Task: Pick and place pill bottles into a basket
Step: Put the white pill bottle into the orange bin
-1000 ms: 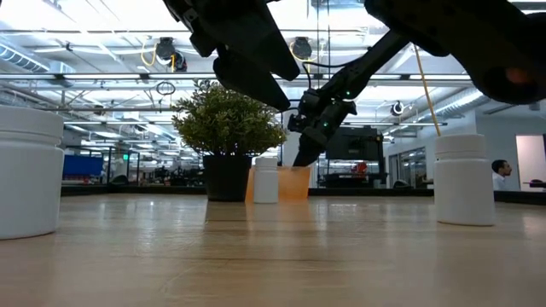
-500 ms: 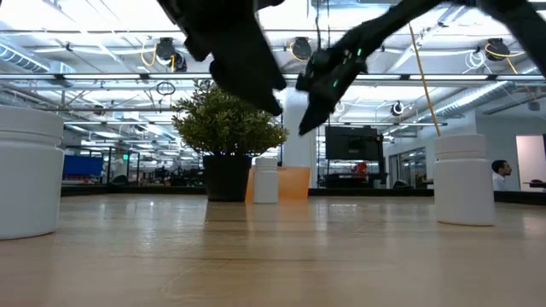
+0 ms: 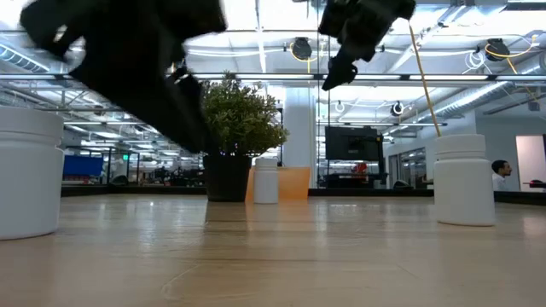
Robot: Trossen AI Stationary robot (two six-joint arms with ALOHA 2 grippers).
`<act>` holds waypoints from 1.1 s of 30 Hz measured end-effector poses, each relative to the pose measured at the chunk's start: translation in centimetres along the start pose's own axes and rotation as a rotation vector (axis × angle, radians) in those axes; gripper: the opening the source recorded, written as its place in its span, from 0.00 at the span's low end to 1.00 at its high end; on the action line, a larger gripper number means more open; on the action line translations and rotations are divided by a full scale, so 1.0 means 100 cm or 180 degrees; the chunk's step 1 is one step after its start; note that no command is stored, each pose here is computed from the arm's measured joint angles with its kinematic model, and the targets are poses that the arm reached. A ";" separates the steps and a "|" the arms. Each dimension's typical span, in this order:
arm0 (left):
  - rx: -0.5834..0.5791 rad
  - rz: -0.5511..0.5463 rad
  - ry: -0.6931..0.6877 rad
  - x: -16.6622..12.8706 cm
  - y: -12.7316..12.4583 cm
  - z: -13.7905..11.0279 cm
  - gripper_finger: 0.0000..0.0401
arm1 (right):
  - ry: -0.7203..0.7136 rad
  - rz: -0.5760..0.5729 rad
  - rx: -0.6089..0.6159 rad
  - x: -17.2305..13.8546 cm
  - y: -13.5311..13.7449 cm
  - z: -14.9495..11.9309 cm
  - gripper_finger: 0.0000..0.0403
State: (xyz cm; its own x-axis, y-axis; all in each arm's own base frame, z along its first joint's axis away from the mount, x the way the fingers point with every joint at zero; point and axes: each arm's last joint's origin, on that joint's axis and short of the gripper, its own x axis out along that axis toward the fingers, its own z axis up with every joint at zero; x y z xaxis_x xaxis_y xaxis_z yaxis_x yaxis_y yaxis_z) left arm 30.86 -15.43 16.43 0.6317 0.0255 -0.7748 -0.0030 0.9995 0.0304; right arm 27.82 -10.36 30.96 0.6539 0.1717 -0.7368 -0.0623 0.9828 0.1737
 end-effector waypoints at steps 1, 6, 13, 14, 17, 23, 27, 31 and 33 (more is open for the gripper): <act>0.0027 0.0024 -0.0067 0.000 -0.001 -0.006 0.96 | -0.0098 0.0028 -0.0015 0.004 0.006 -0.004 0.72; -0.0078 0.0063 -0.0475 0.002 0.007 -0.022 0.96 | -0.0583 0.0401 0.0037 0.031 0.021 -0.033 0.72; -0.0295 0.0192 -0.0618 0.003 0.019 -0.021 0.96 | -0.0730 0.0275 0.0084 0.071 0.013 -0.080 0.72; -0.0282 0.0212 -0.0619 0.003 0.020 -0.021 0.96 | -0.0755 0.0240 0.0085 0.075 0.012 -0.084 0.72; -0.0242 0.0194 -0.0767 0.002 0.018 -0.015 0.96 | -0.0837 0.0204 0.0109 0.085 0.009 -0.091 0.72; -0.0336 0.0228 -0.0869 0.004 0.025 -0.010 0.96 | -0.0936 0.0197 0.0104 0.107 0.000 -0.094 0.72; -0.0464 0.0243 -0.0919 0.005 0.031 -0.007 0.96 | -0.1027 0.0191 0.0105 0.122 -0.006 -0.094 0.72; -0.0519 0.0216 -0.0972 0.005 0.034 -0.004 0.96 | -0.0986 0.0173 0.0151 0.133 -0.013 -0.100 0.72; -0.0540 0.0223 -0.0992 0.006 0.035 -0.002 0.96 | -0.0964 0.0154 0.0168 0.138 -0.018 -0.103 0.72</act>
State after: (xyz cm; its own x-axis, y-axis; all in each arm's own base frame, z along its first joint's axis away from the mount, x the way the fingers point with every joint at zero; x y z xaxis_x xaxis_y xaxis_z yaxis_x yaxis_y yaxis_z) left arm 31.02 -11.89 15.95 0.8313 0.1139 -0.5441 -0.1669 0.9848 -0.0489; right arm 29.19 -9.04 13.79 0.8466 0.1825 -0.4999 -0.0648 0.9677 0.2435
